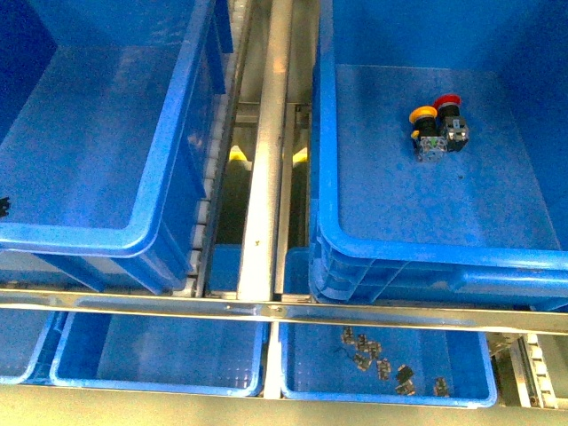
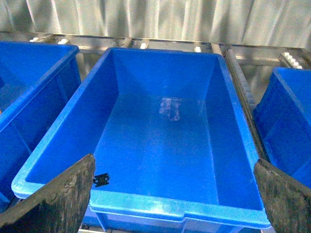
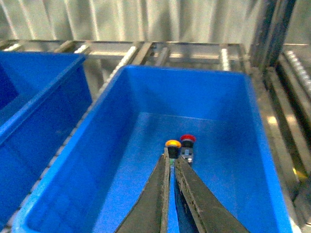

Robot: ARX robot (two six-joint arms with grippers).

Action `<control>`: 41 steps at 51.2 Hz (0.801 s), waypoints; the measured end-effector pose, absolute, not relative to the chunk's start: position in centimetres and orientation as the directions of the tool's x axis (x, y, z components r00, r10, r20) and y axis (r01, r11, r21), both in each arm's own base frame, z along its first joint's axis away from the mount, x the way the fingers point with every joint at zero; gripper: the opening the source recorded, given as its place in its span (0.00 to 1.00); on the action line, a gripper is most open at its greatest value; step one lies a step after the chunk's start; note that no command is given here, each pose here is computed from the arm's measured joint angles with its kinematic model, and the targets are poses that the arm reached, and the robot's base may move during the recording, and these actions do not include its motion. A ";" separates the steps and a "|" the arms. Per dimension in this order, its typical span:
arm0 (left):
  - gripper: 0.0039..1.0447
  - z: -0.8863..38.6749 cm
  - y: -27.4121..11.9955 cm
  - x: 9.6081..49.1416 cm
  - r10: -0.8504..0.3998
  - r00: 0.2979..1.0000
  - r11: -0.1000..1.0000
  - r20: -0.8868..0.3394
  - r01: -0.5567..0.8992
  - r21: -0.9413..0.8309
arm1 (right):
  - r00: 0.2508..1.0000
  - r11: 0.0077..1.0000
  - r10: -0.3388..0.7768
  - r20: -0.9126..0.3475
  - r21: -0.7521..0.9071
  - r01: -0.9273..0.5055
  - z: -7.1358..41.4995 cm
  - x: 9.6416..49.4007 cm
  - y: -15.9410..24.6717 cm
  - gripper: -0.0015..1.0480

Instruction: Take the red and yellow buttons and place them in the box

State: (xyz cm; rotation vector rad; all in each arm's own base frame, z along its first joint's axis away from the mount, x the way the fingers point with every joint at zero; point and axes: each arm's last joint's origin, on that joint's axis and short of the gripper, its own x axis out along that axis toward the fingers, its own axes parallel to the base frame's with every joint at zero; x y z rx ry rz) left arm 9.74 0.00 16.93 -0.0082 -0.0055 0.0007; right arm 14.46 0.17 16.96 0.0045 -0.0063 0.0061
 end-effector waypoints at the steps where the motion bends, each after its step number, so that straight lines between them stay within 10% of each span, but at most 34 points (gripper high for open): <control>1: 0.93 16.9 0.0 9.7 0.001 1.000 1.000 0.006 -0.001 -0.008 | 1.000 1.000 0.001 0.006 0.005 -0.001 16.8 14.3 0.1 0.04; 41: 0.93 16.9 0.0 9.7 0.000 1.000 1.000 0.006 0.000 -0.008 | 1.000 1.000 0.001 0.023 0.004 -0.001 17.4 11.4 0.0 0.04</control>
